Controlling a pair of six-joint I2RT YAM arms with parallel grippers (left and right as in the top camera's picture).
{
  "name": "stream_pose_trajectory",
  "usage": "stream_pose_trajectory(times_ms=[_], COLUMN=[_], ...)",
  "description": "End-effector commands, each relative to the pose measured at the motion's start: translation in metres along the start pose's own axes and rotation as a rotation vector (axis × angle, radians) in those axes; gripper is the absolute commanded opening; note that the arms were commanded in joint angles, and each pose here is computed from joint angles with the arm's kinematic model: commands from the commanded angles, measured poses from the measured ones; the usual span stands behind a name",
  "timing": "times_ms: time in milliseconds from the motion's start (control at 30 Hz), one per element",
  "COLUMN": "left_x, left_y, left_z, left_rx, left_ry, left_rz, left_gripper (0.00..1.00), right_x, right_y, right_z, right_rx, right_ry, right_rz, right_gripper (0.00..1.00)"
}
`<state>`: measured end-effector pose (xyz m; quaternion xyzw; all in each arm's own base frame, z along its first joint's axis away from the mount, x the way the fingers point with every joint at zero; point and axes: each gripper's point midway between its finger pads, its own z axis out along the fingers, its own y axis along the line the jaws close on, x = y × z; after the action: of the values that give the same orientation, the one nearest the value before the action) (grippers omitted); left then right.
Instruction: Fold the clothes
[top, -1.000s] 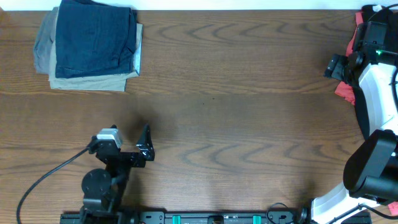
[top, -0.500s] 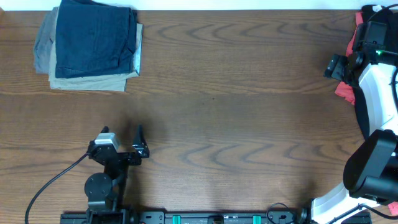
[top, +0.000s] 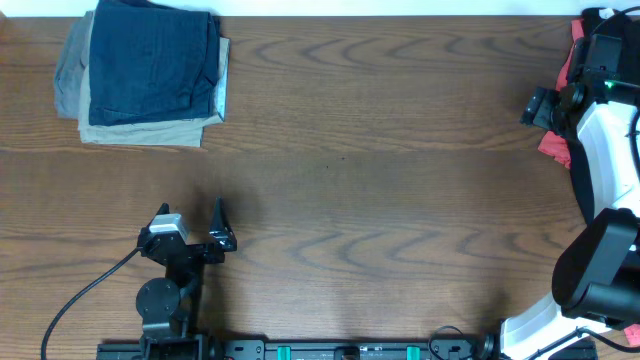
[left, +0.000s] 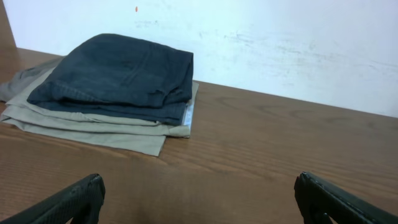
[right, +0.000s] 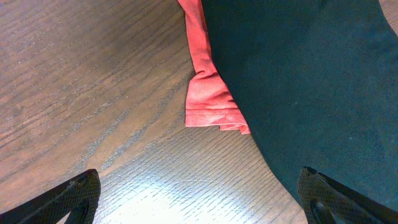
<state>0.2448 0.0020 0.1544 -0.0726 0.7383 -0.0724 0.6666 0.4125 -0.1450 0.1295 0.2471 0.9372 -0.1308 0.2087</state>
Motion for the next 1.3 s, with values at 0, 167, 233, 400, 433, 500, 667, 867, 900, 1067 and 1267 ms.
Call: stream_pose_trajectory(times_ms=[0, 167, 233, 400, 433, 500, 667, 867, 900, 1067, 1267], left_x=[0.015, 0.015, 0.015, 0.015, 0.015, 0.015, 0.015, 0.015, 0.015, 0.015, 0.015], left_y=[0.004, 0.005, 0.005, 0.005, 0.005, 0.005, 0.005, 0.005, 0.005, 0.005, 0.005], left_z=[0.001, 0.001, 0.001, 0.001, 0.001, 0.001, 0.001, 0.001, 0.001, 0.001, 0.001], left_rx=[-0.015, -0.016, -0.016, -0.016, -0.016, -0.016, -0.016, -0.016, -0.016, -0.016, -0.016], left_ry=[0.04, 0.042, 0.043, 0.043, 0.043, 0.043, 0.043, 0.043, 0.043, 0.043, 0.043], left_rz=[0.006, 0.006, 0.006, 0.006, 0.006, 0.006, 0.006, 0.006, 0.006, 0.006, 0.006], left_gripper=[0.98, 0.98, 0.98, 0.98, 0.98, 0.98, 0.98, 0.98, 0.98, 0.98, 0.98], right_x=[-0.007, -0.007, -0.007, -0.007, -0.007, -0.007, -0.007, -0.007, -0.007, -0.006, -0.011], right_y=[-0.001, -0.001, -0.001, -0.001, -0.001, -0.001, -0.001, -0.001, -0.001, -0.001, -0.004], right_z=[-0.005, -0.005, -0.005, -0.005, -0.005, -0.005, -0.005, -0.005, -0.005, -0.004, -0.016], right_rx=[0.009, 0.009, 0.009, 0.009, 0.009, 0.009, 0.009, 0.009, 0.009, 0.01, 0.004], right_ry=[-0.021, -0.021, -0.021, -0.021, -0.021, -0.021, -0.021, -0.021, -0.021, -0.018, -0.045], right_rz=[0.003, 0.003, 0.003, 0.003, 0.003, 0.003, 0.003, 0.003, 0.003, 0.003, 0.01], right_gripper=[0.99, 0.99, 0.99, 0.99, 0.99, 0.99, 0.99, 0.99, 0.99, 0.99, 0.99])
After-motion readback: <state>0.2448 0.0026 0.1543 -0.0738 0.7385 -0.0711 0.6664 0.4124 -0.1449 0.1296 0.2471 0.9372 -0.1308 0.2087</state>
